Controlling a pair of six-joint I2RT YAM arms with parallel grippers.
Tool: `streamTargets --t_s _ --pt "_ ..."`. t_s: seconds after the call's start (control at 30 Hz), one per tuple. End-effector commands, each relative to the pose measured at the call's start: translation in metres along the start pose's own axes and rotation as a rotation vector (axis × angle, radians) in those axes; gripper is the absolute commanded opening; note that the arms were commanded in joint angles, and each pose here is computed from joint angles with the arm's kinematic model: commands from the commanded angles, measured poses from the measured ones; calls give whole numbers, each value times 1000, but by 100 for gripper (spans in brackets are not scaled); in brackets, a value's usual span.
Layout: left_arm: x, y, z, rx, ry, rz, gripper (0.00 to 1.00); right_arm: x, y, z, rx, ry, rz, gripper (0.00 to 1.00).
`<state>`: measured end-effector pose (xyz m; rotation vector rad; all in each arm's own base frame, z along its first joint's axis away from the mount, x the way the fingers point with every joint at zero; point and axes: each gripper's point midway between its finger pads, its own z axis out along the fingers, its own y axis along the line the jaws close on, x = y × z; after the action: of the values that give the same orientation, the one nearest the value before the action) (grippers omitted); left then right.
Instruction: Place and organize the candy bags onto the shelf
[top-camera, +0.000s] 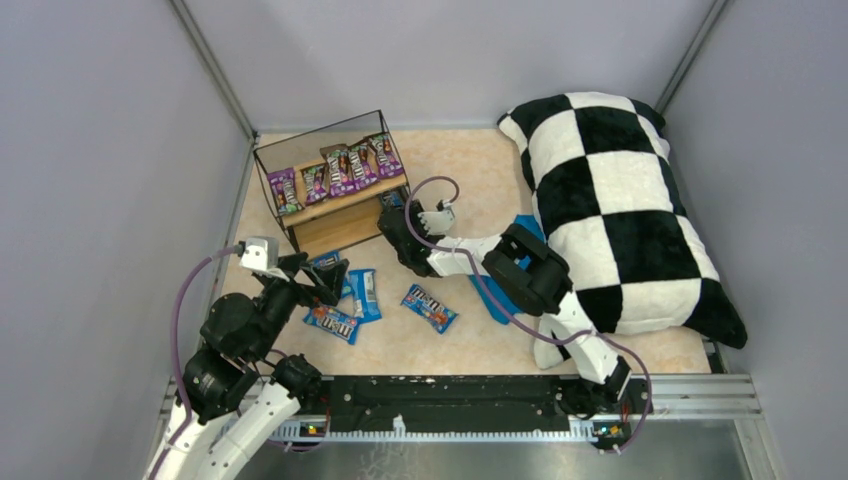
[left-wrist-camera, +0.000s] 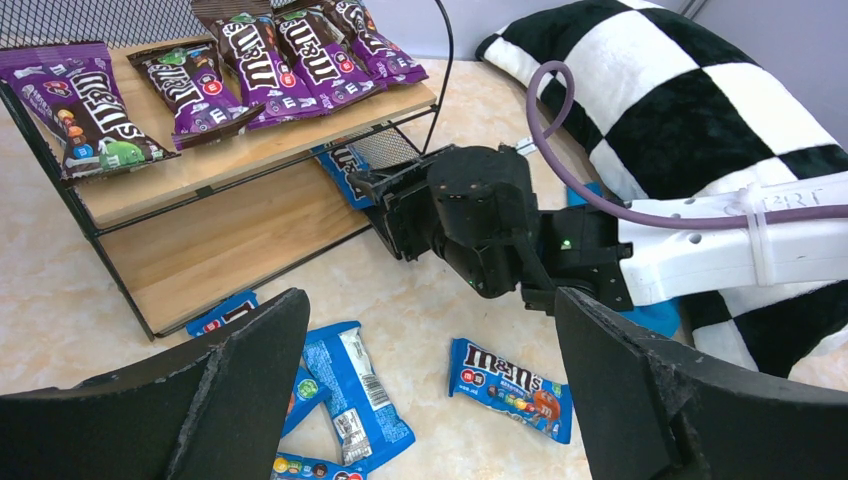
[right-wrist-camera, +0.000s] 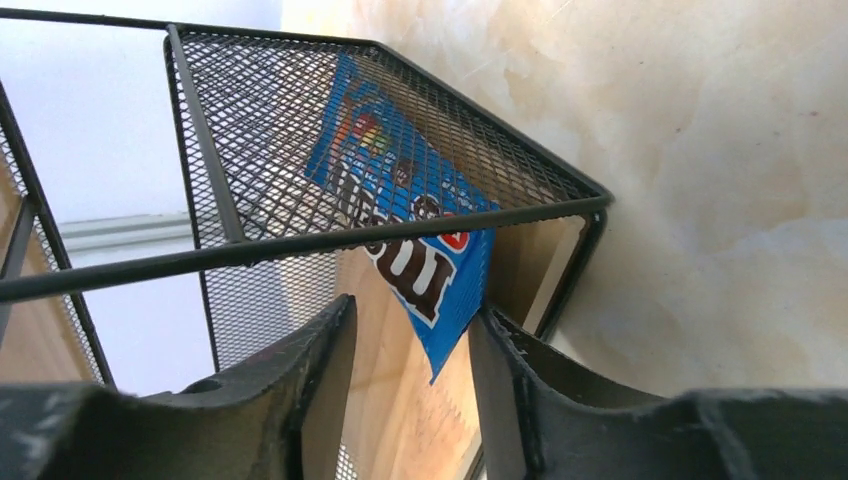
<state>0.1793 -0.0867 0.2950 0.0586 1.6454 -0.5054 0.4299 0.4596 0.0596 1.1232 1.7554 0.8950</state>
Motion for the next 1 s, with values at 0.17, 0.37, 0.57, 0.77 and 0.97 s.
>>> streamTargets --t_s 0.17,0.37,0.57,0.77,0.97 --pt "-7 0 2 -5 -26 5 98 0 21 -57 -157 195 -224 74" --pt "-7 3 2 -20 -28 0 98 -18 2 -120 -281 388 -577 84" --pt "-7 5 2 -31 -27 -2 99 -44 -60 -188 -297 680 -1088 90" --pt "-5 3 5 -24 -17 1 98 -74 -108 -250 -175 948 -1215 94" --pt "-5 4 5 -31 -12 -6 98 -68 -108 -290 -120 1068 -892 96"
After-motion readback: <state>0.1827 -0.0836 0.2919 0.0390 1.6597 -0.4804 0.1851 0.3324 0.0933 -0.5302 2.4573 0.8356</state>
